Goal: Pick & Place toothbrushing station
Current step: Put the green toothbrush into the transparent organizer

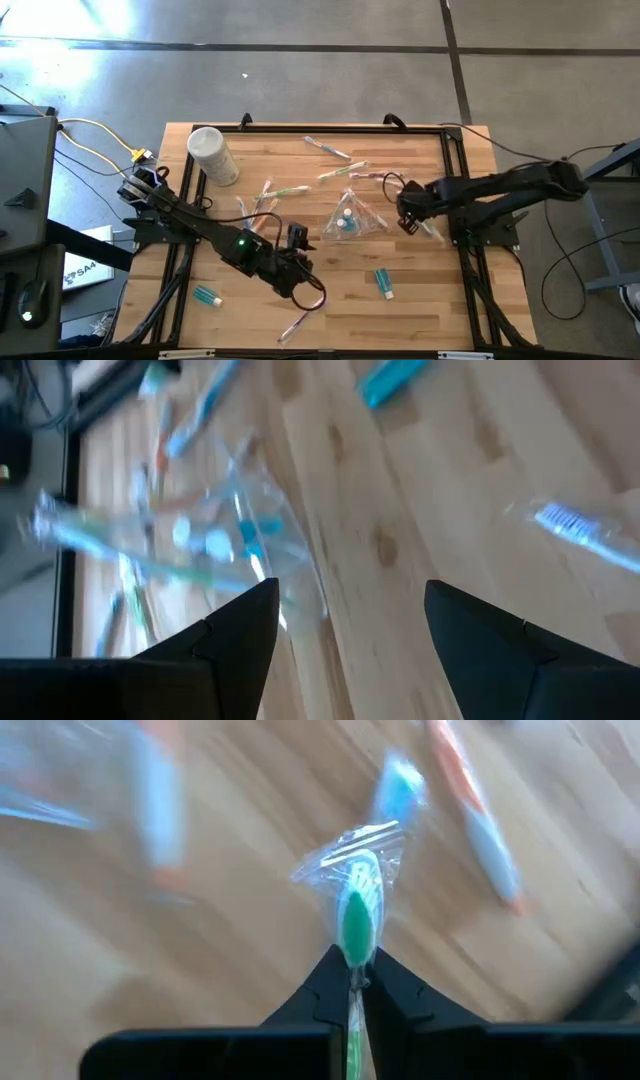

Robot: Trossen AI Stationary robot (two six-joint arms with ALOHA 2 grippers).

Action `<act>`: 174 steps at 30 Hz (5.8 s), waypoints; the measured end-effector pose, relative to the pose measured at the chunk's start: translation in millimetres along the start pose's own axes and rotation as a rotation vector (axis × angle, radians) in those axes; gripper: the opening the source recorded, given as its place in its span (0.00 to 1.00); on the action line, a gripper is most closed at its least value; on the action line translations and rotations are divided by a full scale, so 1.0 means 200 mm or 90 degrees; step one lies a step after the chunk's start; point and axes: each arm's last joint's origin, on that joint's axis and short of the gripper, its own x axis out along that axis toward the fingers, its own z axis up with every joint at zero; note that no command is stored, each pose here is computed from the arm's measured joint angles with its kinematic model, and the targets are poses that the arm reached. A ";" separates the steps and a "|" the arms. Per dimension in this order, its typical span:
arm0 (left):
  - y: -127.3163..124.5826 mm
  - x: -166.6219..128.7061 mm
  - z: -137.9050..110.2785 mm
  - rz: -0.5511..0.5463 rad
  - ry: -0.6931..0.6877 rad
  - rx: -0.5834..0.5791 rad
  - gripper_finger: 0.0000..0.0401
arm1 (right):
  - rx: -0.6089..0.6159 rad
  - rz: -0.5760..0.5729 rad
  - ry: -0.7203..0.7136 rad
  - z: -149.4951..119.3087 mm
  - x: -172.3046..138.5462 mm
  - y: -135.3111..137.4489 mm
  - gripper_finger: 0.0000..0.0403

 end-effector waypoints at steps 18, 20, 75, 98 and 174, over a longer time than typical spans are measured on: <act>0.22 0.12 0.02 0.035 -0.030 -0.049 0.61 | -0.293 0.307 -0.644 -0.26 -0.48 0.45 0.02; 0.30 0.13 0.03 0.037 -0.061 -0.077 0.61 | -0.311 0.318 -0.672 -0.27 -0.50 0.48 0.02; 0.56 0.38 0.11 -0.135 -0.334 -0.163 0.07 | -0.338 0.338 -0.754 -0.11 -0.45 0.60 0.07; 0.63 0.06 0.02 -0.120 -0.203 -0.201 0.07 | -0.321 0.169 -0.784 -0.32 -0.49 0.60 0.61; 0.60 0.51 -0.61 -0.076 -0.200 -0.434 0.11 | -0.286 0.185 -0.707 -0.30 -0.41 0.58 0.60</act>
